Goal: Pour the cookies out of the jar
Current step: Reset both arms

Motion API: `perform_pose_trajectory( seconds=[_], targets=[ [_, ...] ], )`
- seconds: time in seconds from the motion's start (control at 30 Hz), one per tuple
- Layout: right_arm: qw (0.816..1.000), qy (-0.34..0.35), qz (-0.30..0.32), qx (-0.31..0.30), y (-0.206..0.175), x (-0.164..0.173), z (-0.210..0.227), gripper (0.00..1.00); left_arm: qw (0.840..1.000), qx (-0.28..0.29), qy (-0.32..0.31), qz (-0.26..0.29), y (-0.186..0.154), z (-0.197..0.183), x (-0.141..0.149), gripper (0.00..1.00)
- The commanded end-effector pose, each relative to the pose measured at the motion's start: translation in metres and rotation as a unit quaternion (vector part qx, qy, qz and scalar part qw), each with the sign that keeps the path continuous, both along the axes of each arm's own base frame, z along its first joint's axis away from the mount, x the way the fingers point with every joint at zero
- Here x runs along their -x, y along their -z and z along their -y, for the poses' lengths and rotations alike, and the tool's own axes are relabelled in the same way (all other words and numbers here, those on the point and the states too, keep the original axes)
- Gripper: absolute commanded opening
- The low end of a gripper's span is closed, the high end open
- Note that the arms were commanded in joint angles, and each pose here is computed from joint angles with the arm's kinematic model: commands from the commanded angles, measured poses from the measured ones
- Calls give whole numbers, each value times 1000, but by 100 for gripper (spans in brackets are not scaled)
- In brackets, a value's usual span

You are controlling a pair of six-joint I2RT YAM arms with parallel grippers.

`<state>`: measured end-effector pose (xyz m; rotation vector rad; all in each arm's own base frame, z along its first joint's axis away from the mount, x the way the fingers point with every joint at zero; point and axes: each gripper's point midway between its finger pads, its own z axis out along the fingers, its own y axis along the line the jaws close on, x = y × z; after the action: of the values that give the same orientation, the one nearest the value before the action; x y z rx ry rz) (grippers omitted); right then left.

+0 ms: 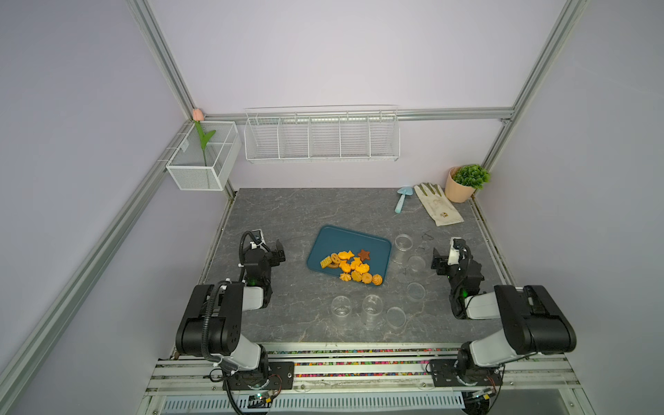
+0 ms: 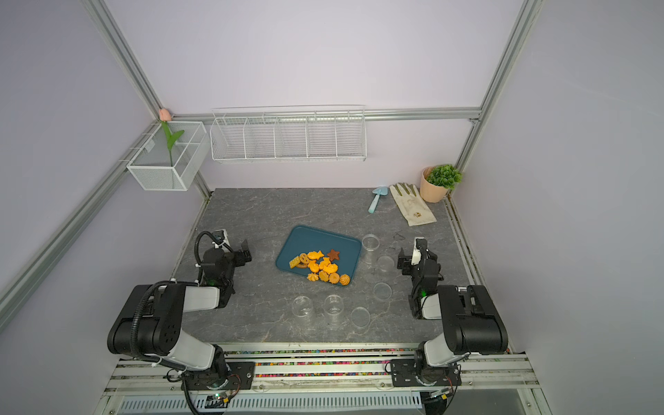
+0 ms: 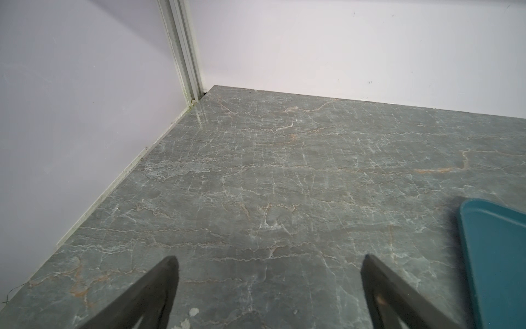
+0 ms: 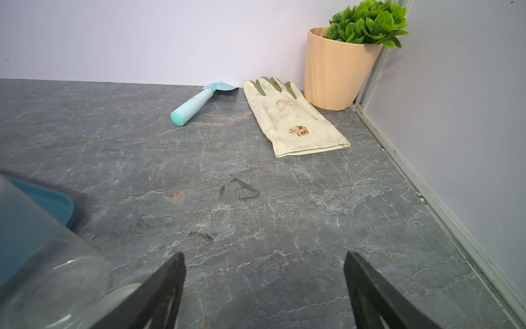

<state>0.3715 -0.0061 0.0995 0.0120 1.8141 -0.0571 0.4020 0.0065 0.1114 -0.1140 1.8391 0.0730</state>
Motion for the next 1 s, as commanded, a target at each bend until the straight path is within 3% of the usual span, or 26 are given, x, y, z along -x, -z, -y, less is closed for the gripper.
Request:
perform_pose_trajectory(
  seconds=[0.0, 0.1, 0.2, 0.3, 0.37, 0.5, 0.67, 0.73, 0.97],
  targets=[
    [1000, -15, 17, 9, -5, 1, -5, 89, 1000, -3, -16, 21, -6, -7, 4, 99],
    [1000, 3, 23, 8, -7, 4, 1, 89, 999, 1, -28, 33, -9, -12, 11, 99],
    [995, 94, 41, -18, -8, 14, 33, 89, 999, 2, -32, 26, -7, -12, 7, 99],
    [994, 98, 34, -19, -7, 8, 36, 89, 1000, -5, -24, 1, -4, -10, -3, 99],
    [997, 79, 6, -18, -2, 2, 29, 89, 1000, -4, -25, 4, -4, -10, -3, 99],
    [996, -77, -40, 6, 4, -20, -22, 89, 1000, -4, -26, 7, -4, -11, -2, 99],
    [995, -82, -50, -14, 6, -21, -18, 89, 1000, -4, -25, 7, -4, -10, -2, 99],
    [997, -44, -57, -17, 8, -24, -6, 89, 1000, -4, -25, 6, -4, -10, -2, 99],
    [998, -26, -60, -9, 8, -24, -3, 89, 1000, -5, -26, 6, -3, -10, -2, 99]
  ],
)
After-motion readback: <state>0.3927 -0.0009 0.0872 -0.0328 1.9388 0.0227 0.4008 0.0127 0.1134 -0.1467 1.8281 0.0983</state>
